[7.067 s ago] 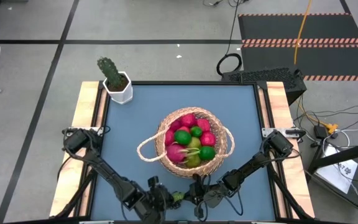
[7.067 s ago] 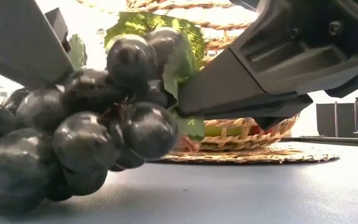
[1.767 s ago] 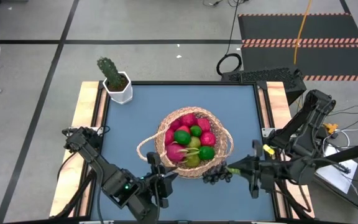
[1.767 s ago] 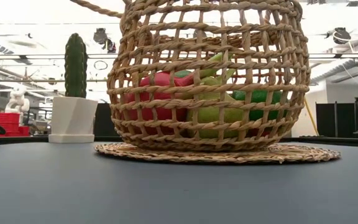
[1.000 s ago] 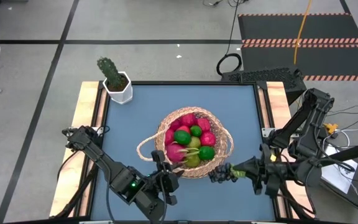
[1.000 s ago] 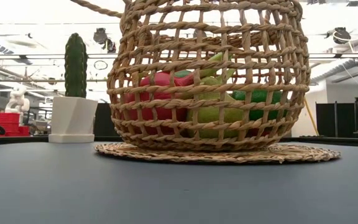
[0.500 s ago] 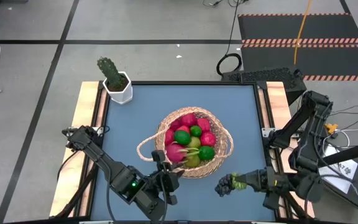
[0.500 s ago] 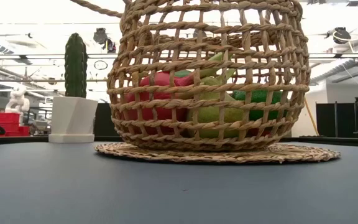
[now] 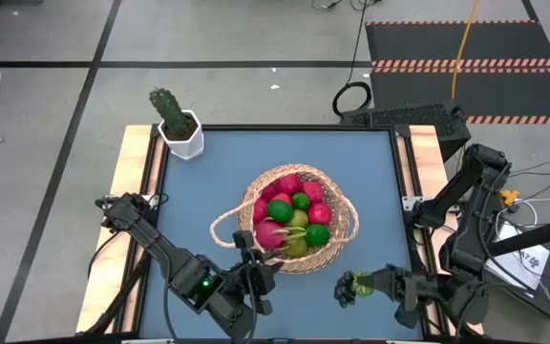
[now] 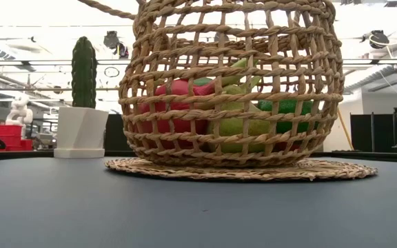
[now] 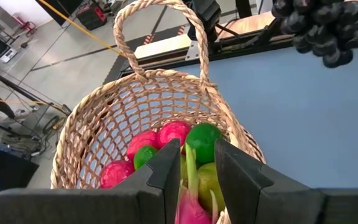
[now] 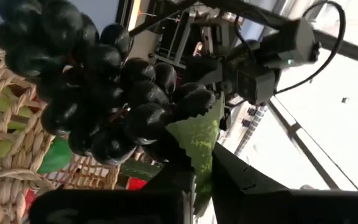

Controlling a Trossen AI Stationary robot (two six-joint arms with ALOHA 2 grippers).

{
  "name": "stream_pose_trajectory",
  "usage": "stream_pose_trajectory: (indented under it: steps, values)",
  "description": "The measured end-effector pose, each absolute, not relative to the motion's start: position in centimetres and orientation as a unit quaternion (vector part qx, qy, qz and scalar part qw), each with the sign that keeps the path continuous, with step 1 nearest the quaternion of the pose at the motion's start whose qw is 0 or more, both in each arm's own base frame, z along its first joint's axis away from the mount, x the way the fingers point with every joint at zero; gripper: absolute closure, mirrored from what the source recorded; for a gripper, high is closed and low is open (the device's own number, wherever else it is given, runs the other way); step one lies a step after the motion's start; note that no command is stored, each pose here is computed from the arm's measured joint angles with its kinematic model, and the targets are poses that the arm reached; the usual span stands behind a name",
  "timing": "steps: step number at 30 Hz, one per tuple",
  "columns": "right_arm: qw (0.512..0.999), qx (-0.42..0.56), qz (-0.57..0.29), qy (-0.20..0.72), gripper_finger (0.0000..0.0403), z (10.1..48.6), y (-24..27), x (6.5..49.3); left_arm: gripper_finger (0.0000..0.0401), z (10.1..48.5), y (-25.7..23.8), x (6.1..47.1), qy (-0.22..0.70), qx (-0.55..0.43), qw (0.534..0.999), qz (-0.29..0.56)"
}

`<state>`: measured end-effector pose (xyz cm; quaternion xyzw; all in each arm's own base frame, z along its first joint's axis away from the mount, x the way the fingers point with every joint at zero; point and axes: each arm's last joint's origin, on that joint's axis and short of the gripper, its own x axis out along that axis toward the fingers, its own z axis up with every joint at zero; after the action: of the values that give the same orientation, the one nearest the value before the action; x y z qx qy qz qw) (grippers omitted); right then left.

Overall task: Build produce basket
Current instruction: Put the black grapes into the brown basket

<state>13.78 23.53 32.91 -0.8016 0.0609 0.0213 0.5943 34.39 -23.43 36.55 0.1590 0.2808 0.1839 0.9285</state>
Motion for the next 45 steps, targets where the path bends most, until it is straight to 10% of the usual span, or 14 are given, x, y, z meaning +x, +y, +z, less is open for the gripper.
stream_pose_trajectory:
  steps: [26,45]
  values:
    - [0.602,-0.797,0.039,0.013,0.0384,33.6,24.6,12.3,0.0299,36.5,-23.4,34.4,0.281,0.159,0.928,0.184]
    - [0.792,-0.61,-0.015,-0.009,0.0384,35.9,23.9,14.0,0.0299,36.5,-22.8,34.9,0.283,0.147,0.928,0.192]
